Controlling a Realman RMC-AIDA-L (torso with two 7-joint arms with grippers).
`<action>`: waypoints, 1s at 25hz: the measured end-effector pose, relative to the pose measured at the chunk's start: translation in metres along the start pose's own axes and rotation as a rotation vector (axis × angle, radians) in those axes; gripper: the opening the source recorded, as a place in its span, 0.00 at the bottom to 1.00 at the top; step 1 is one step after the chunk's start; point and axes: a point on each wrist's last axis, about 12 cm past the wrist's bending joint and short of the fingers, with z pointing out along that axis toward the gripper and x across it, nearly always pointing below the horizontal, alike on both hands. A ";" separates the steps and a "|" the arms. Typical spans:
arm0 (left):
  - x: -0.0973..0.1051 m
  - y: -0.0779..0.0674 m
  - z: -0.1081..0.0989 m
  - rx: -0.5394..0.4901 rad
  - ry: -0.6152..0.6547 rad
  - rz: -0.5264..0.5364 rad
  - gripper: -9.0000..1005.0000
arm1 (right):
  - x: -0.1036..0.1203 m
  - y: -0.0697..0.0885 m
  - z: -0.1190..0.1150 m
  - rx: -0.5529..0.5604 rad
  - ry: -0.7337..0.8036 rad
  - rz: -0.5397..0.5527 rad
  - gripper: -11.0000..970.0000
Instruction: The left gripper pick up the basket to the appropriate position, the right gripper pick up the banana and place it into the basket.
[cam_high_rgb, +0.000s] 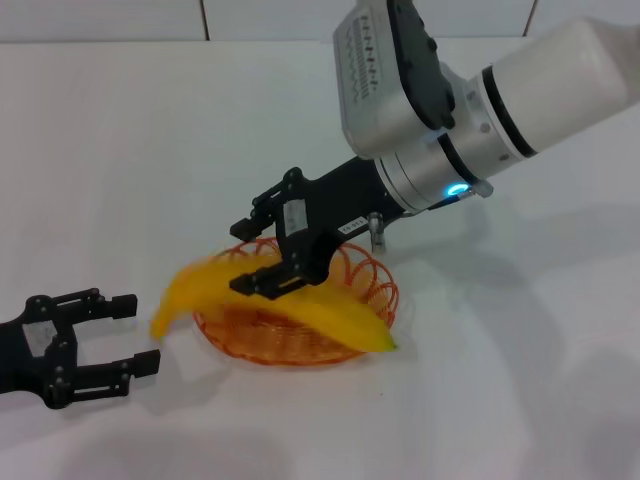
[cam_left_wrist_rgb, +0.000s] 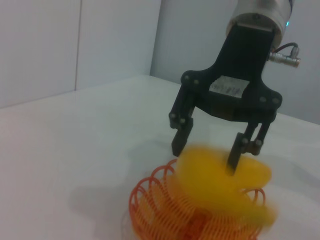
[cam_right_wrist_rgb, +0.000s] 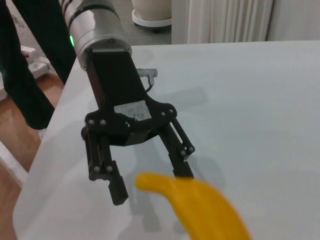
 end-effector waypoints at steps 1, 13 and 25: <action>0.000 0.000 0.000 0.000 0.000 -0.001 0.79 | 0.001 0.000 0.000 0.000 0.000 -0.002 0.53; 0.000 0.000 0.001 0.002 -0.002 -0.002 0.79 | 0.006 -0.001 -0.002 0.003 -0.003 0.006 0.80; 0.000 0.000 -0.003 -0.003 -0.007 0.000 0.79 | 0.072 0.022 -0.101 0.099 -0.194 0.042 0.80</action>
